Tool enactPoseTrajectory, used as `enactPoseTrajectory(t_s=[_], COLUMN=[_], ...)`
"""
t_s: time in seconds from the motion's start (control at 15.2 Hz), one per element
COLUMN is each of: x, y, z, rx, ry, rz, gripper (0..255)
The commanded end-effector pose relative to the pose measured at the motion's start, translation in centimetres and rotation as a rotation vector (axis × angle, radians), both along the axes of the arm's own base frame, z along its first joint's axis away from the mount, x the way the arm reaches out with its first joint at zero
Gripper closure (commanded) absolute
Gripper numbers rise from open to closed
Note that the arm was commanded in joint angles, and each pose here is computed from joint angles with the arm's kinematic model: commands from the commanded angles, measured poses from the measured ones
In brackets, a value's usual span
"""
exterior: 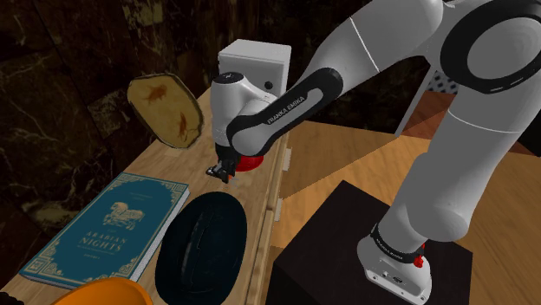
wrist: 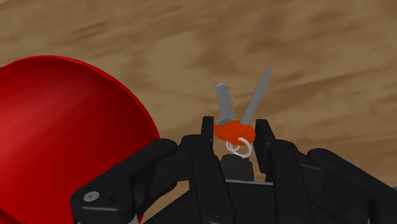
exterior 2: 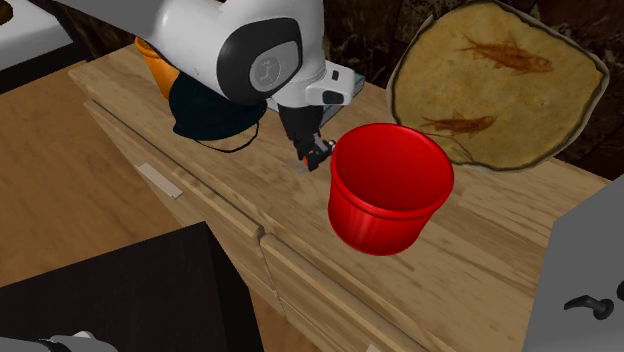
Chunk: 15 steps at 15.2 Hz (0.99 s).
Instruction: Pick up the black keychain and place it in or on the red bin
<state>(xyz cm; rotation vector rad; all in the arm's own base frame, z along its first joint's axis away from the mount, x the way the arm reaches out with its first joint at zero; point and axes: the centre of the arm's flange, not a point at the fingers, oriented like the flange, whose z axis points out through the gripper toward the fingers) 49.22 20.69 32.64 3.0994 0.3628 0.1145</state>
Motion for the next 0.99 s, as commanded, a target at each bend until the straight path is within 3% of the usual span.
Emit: enactPoseTrajectory(t_s=[0.0,0.92], x=[-0.1,-0.1], y=[0.0,0.0], z=[1.0,8.4], rx=[0.000,0.000], ry=[0.000,0.000], rz=[0.000,0.000], gripper=[255,255])
